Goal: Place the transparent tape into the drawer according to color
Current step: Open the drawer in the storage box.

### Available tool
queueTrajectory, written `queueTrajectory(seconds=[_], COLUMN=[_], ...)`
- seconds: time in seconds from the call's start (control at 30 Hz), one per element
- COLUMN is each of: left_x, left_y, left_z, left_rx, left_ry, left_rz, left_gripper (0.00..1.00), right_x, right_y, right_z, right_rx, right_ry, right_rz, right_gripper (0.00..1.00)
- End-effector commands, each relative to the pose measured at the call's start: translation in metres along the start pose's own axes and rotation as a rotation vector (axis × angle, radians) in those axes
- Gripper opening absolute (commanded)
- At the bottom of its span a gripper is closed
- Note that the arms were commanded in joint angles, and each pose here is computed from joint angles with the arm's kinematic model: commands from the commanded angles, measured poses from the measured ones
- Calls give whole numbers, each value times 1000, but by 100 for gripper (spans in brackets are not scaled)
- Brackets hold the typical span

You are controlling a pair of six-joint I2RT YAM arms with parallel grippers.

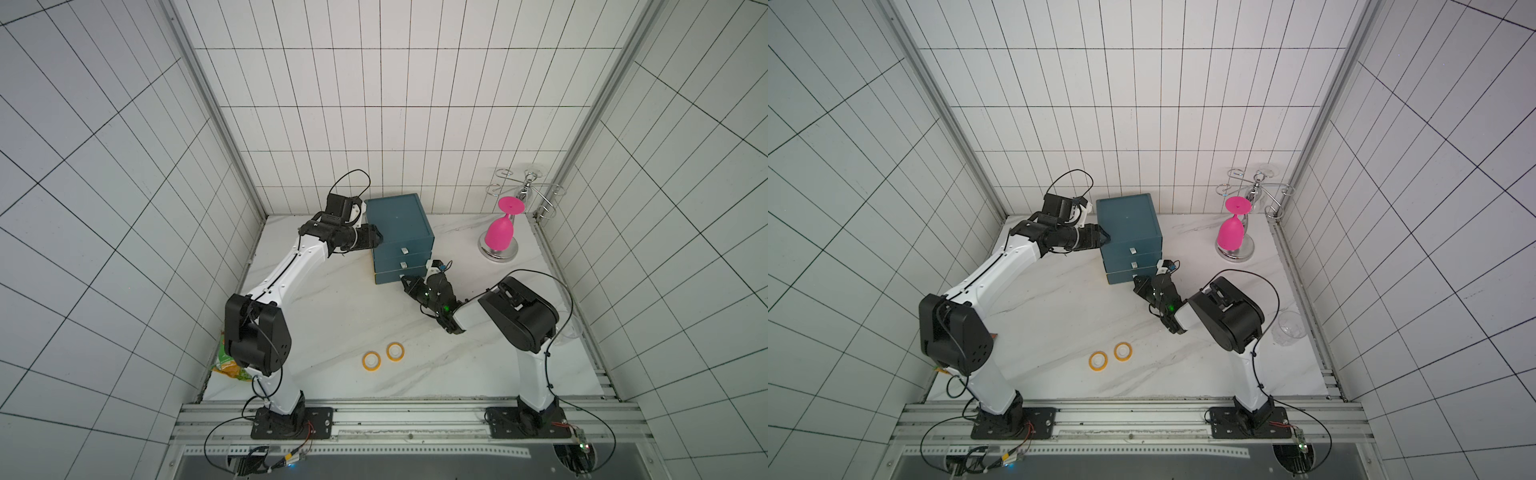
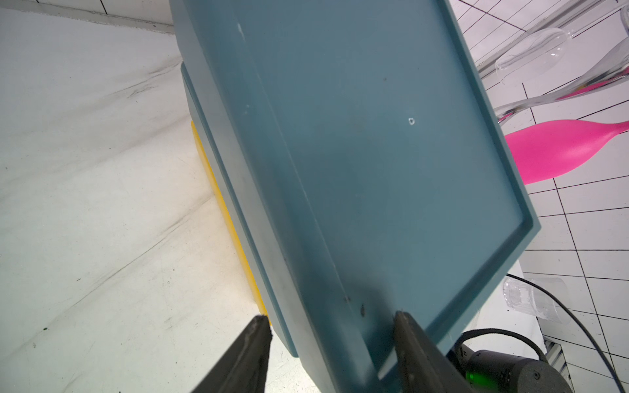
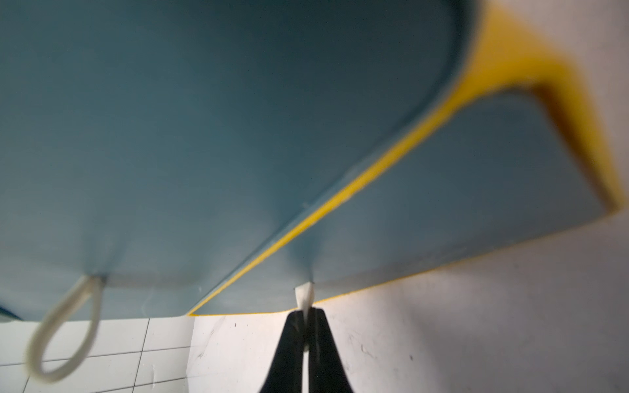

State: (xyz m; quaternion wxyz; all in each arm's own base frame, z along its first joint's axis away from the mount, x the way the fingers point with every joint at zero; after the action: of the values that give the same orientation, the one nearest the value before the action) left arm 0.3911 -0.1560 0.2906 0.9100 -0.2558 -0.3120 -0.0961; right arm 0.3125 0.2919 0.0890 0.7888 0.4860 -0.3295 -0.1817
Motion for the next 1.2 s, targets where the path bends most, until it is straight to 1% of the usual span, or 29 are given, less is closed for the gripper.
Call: queueTrajectory(seconds=[0.0, 0.13, 0.6, 0.87, 1.07, 1.1, 1.17], left_x=[-8, -8, -9, -10, -9, -9, -9], left_y=[7, 7, 4, 0, -4, -5, -6], left_z=[-8, -8, -10, -10, -8, -8, -6], left_rx=[23, 20, 12, 10, 4, 2, 2], left_ry=[64, 64, 70, 70, 65, 64, 63], left_rz=[4, 6, 6, -3, -7, -9, -8], left_gripper=[60, 60, 59, 59, 59, 59, 59], right_x=[10, 8, -16, -31, -37, -38, -38], right_y=[5, 2, -5, 0, 1, 2, 3], right_z=[-6, 2, 58, 87, 92, 92, 93], right_rx=[31, 29, -5, -66, -110, -113, -137], right_ry=[-61, -48, 62, 152, 200, 207, 228], right_rz=[-16, -25, -53, -12, 23, 28, 38], right_gripper=[0, 0, 0, 0, 1, 12, 30])
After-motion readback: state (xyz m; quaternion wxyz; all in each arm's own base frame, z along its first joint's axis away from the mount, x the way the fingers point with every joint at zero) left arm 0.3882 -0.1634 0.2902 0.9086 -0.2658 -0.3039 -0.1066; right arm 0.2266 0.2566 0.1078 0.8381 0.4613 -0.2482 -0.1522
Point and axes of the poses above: each gripper's point midway between its finger pads, its own z axis back along the fingers, its own y axis along the line the jaws close on, x = y × z, the point moved 9 cm from there along z, back along the fingers, and after that the axes turned 6 degrees about -z, right-handed, at the moved point
